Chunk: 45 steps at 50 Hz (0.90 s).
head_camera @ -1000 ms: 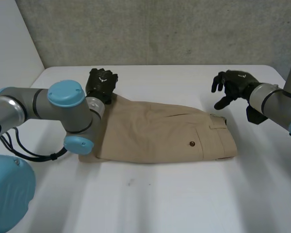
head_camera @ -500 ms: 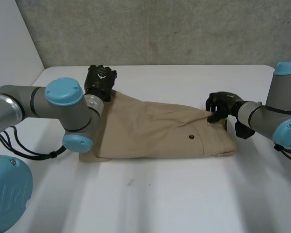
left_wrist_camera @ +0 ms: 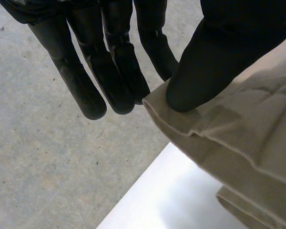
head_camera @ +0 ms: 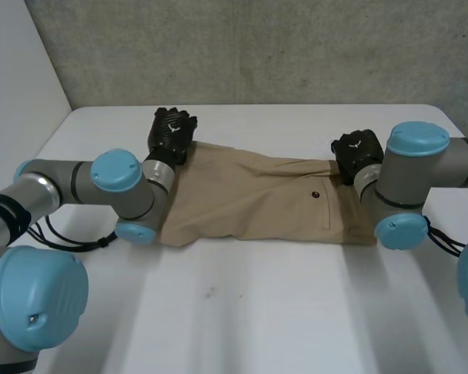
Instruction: Fold the shorts.
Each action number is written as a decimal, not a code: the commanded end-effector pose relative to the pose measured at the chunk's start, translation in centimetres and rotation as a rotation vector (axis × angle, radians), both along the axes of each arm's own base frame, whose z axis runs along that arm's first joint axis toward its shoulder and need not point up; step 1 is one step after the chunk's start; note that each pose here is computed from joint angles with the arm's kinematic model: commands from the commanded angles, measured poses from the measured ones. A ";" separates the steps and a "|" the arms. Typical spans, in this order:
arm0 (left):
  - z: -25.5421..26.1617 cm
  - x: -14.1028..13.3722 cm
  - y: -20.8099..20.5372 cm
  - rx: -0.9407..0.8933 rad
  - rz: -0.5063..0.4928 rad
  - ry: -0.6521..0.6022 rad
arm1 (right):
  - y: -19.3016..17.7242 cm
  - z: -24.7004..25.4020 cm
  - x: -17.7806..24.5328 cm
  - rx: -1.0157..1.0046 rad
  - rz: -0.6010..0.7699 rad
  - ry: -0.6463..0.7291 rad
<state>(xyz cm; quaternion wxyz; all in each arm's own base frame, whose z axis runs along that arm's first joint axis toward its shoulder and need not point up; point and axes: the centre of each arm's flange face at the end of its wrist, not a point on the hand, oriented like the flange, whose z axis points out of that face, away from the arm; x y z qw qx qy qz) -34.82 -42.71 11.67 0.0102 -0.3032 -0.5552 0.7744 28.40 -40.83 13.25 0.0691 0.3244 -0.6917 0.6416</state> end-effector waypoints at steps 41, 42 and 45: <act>6.8 8.4 17.7 0.685 0.033 0.286 | 9.0 0.1 -7.2 0.335 0.040 -0.318; 6.5 8.4 17.8 0.691 0.032 0.283 | 8.9 -0.3 -7.2 0.338 0.042 -0.307; 6.6 8.4 17.7 0.689 0.033 0.285 | 8.6 -1.5 -7.2 0.336 0.049 -0.255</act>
